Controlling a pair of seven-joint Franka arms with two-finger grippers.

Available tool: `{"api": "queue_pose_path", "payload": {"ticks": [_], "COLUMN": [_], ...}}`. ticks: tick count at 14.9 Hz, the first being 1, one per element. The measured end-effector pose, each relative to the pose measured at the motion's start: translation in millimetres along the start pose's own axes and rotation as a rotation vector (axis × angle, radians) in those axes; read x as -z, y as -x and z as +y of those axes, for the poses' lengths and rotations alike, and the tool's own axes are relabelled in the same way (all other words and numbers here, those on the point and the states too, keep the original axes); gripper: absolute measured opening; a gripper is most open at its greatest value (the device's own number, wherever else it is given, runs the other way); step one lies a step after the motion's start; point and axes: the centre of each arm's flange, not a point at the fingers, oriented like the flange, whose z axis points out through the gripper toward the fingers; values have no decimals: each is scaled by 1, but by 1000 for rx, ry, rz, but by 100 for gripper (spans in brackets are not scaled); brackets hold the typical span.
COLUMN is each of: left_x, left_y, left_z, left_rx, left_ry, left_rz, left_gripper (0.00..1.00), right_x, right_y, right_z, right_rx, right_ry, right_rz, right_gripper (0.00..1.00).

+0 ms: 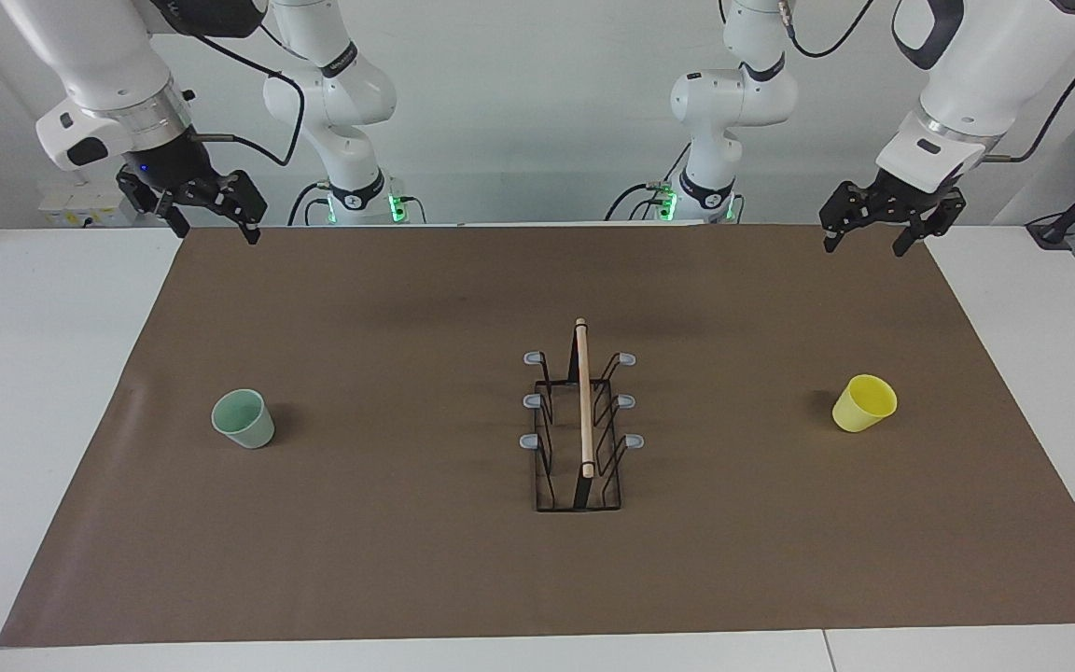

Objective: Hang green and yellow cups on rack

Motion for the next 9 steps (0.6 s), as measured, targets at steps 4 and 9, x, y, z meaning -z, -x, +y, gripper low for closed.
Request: {"api": "queue_pose_path", "payload": {"ticks": [4,9], "left_x": [-3,-15], "left_y": [1,-3], "left_z": [-8,-35], "left_rx": [17,66], "left_ry": [1,8], "left_rz": [-3,-23], "left_gripper": [99,100], "right_x": [-9,-48], "right_y": [6,-2], "right_z": [0,-7], "right_rx": [23,115], "right_ry": [5,8], "right_rz": [-45,-94], "right_gripper": [100,100]}}
